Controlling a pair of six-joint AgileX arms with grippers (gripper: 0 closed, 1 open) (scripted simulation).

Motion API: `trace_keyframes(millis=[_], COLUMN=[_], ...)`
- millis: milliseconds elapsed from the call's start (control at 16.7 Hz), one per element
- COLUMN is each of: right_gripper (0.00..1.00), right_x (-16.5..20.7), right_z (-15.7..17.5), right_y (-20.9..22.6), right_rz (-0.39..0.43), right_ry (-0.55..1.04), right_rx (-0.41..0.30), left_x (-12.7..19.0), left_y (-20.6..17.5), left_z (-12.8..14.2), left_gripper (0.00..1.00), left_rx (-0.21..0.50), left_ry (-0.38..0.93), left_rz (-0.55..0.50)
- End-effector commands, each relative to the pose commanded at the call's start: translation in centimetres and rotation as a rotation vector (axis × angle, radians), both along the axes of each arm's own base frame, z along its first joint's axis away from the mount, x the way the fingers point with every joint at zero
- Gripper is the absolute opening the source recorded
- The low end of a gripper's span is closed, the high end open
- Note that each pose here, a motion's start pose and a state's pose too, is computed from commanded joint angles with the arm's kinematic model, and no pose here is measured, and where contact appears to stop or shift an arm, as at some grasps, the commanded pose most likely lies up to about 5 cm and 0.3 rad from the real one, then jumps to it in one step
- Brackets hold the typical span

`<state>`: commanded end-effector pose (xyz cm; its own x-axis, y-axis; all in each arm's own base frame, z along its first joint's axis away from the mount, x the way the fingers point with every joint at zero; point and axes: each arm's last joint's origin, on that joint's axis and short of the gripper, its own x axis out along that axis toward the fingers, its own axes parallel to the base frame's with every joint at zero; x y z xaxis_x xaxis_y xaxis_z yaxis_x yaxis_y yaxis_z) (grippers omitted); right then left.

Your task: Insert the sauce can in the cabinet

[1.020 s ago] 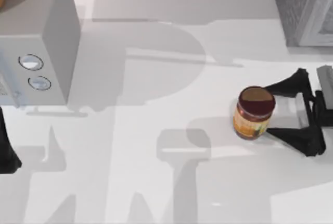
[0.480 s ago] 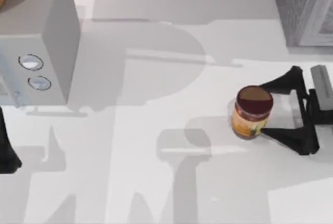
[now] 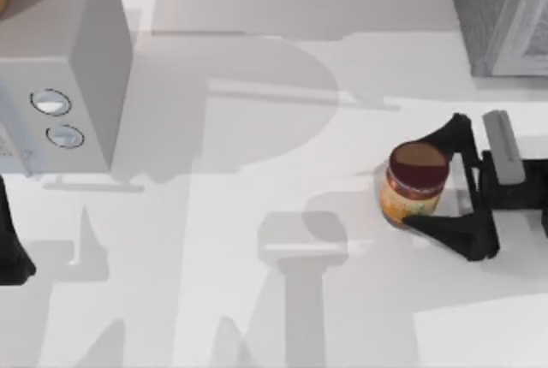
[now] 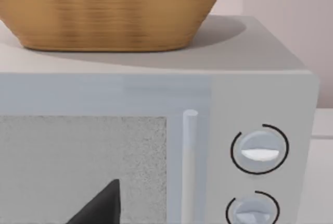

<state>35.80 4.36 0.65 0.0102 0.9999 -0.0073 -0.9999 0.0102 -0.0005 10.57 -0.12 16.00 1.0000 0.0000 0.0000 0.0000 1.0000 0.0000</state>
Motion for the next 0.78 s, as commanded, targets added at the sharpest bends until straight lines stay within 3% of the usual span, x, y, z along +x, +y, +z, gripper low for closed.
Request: trace_keyframes(millis=[600,780], right_gripper=[1.0,0.77], right_x=[-0.4,-0.4], right_z=[0.1,0.1], right_y=[1.4,1.4], right_rz=[0.0,0.0], right_ry=[0.0,0.0], right_rx=[0.007,0.007], left_x=[0.0,0.0], left_y=[0.0,0.0], left_z=[0.0,0.0], left_gripper=[1.0,1.0], left_rx=[0.0,0.0], left_ry=[0.0,0.0], left_rz=[0.0,0.0])
